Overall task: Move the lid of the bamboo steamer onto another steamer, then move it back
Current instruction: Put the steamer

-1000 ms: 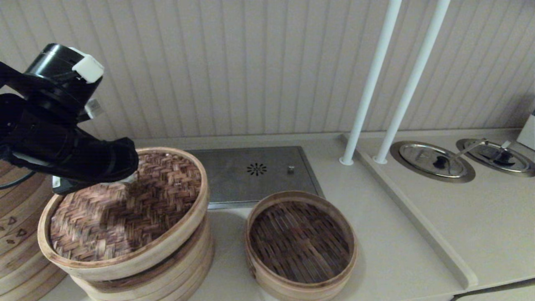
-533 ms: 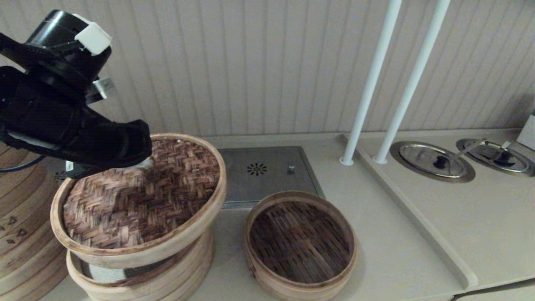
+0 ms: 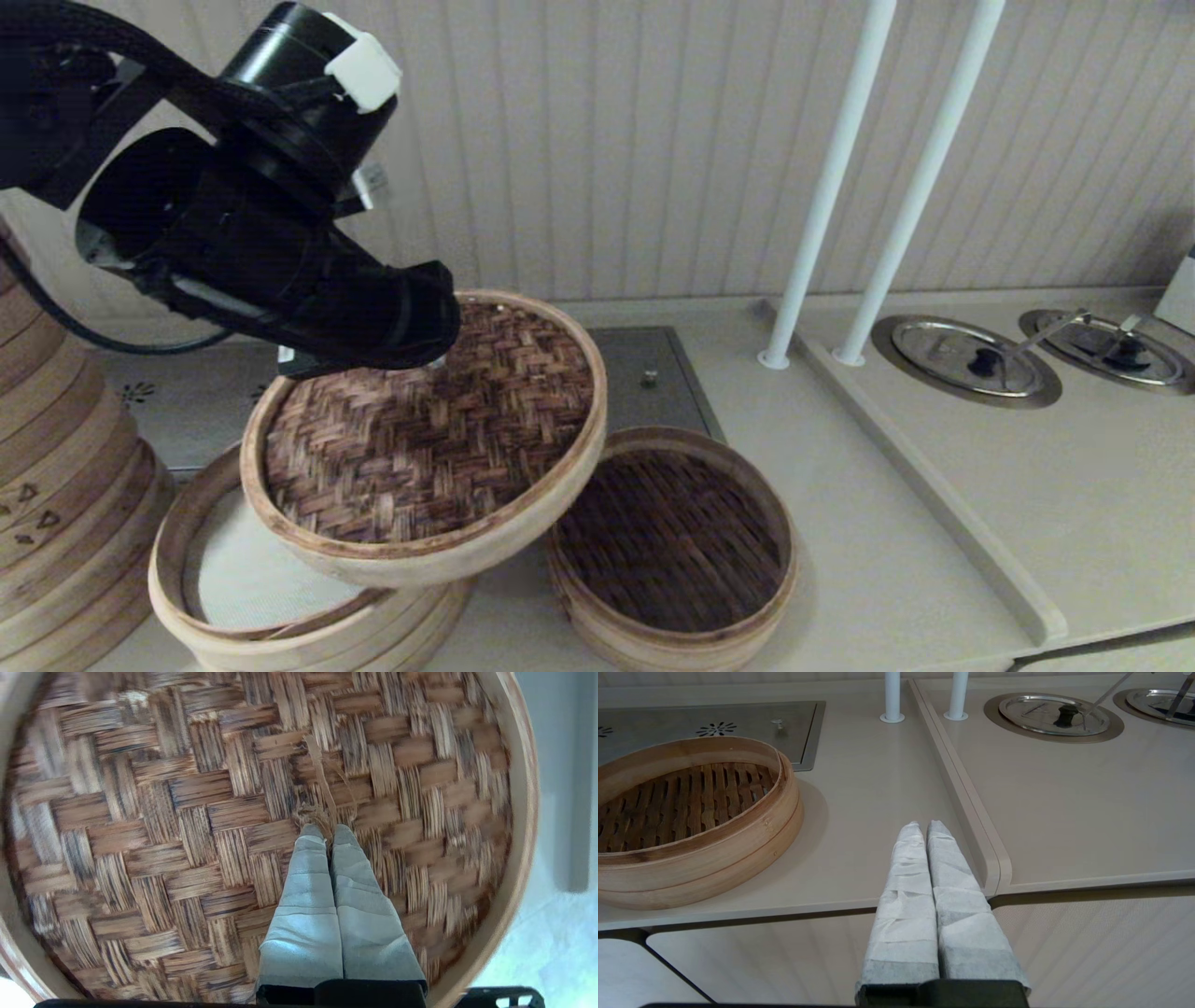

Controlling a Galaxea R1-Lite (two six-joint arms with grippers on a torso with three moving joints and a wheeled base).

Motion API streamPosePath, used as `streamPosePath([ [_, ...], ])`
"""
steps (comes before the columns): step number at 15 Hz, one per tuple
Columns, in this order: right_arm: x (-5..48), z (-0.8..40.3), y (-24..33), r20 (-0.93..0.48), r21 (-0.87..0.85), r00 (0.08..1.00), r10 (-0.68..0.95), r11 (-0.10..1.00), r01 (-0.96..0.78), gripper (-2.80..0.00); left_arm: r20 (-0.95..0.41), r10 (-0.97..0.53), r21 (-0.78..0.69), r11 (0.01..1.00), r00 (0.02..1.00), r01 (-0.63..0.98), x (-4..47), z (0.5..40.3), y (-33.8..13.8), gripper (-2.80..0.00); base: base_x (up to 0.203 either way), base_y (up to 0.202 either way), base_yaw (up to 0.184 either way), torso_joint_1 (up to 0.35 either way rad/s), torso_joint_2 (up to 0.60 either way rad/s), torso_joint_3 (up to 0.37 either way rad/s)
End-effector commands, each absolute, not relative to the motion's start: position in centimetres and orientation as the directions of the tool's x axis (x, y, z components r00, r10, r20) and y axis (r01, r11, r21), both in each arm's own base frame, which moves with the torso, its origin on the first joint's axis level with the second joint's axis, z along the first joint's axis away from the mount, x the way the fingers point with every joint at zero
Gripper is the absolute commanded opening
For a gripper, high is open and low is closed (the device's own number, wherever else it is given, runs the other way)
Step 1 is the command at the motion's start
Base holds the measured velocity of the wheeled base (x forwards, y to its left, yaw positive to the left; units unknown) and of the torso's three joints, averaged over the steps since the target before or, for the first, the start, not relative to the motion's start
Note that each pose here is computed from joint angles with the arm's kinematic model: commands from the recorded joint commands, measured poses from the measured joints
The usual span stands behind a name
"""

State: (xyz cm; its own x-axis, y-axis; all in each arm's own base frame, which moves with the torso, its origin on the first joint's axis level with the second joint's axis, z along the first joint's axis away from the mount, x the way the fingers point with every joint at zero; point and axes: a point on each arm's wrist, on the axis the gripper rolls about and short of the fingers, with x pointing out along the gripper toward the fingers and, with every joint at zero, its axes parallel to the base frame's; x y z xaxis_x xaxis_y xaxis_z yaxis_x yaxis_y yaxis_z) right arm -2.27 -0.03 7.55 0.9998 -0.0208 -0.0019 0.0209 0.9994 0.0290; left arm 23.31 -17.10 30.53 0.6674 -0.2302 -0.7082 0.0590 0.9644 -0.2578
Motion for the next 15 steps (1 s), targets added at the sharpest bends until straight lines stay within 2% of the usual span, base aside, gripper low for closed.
streamPosePath([
  [1,-2.2,7.5,0.0,-0.006,0.029,1.000,-0.021,0.999,0.022,-2.80,-0.718,-0.249,-0.248,0.964,0.650,0.095,24.1,29.8,-19.4,-2.80,0.000,0.000,0.000,0.000,0.00,0.000],
  [8,-2.2,7.5,0.0,-0.006,0.029,1.000,-0.020,0.999,0.020,-2.80,-0.736,-0.322,-0.229,0.946,0.596,0.229,24.5,27.1,-26.1,-2.80,0.000,0.000,0.000,0.000,0.00,0.000],
  [15,-2.2,7.5,0.0,-0.007,0.029,1.000,-0.020,0.999,0.020,-2.80,-0.721,-0.357,-0.212,0.930,0.594,0.302,25.9,23.9,-29.9,-2.80,0.000,0.000,0.000,0.000,0.00,0.000],
])
